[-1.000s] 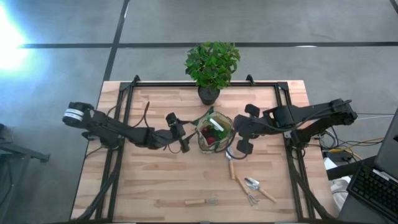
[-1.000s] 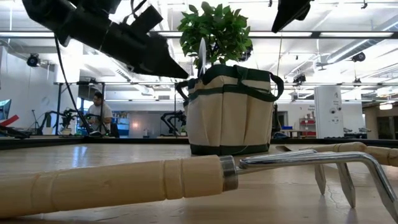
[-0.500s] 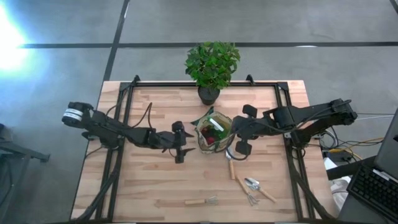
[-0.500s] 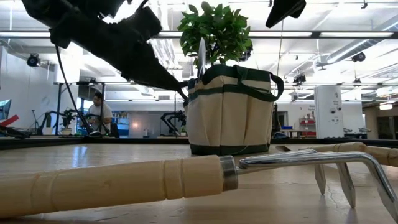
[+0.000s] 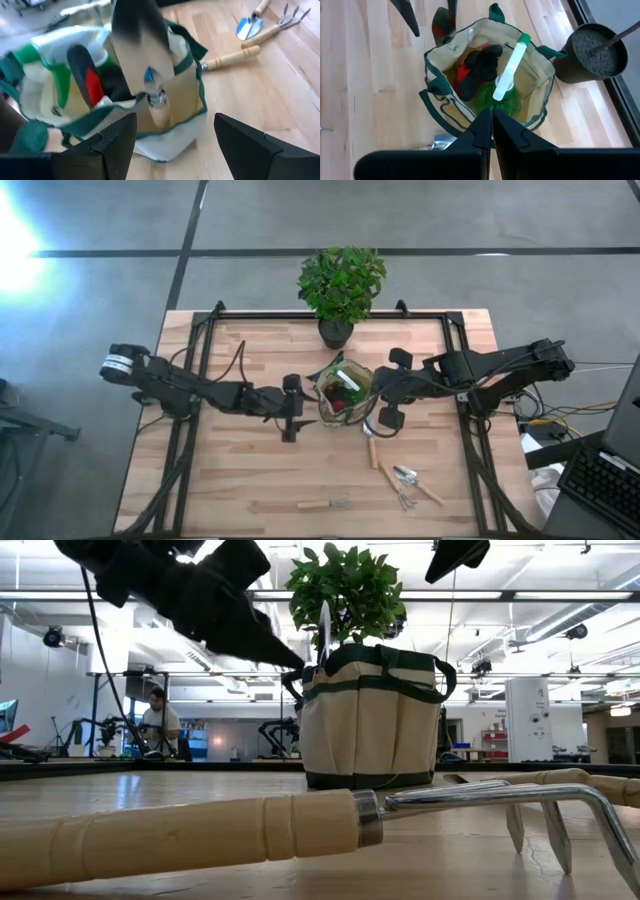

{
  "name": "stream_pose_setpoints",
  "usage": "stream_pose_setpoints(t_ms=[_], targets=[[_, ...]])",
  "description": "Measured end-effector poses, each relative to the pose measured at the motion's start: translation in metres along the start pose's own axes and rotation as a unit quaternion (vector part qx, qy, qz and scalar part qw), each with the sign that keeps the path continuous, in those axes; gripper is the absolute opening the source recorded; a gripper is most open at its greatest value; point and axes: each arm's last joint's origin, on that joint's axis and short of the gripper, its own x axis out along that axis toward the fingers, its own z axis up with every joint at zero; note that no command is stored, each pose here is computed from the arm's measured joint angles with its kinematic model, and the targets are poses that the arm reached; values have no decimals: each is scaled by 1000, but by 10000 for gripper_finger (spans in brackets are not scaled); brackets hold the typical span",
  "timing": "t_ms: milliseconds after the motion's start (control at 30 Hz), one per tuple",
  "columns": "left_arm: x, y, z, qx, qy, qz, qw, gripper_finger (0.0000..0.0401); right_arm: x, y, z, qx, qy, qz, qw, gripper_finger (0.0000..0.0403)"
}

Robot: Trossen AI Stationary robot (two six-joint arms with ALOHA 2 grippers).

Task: Pick & Place Garden tools in Gardening bag
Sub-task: Put the bottom brown trowel into the side pocket of the gardening bag

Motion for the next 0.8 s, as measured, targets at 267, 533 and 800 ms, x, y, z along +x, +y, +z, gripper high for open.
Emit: stream_pose_setpoints(t_ms=[267,533,800], targets=[[1,3,-1,-7,3,0,1000,268,0,0,0,-1,-1,0,1000,8],[14,7,-7,-13,5,-12,1000,268,0,0,1,-1,-3,0,1000,8],[16,8,1,16,-43,0,999,268,0,0,0,-2,-1,0,1000,8]])
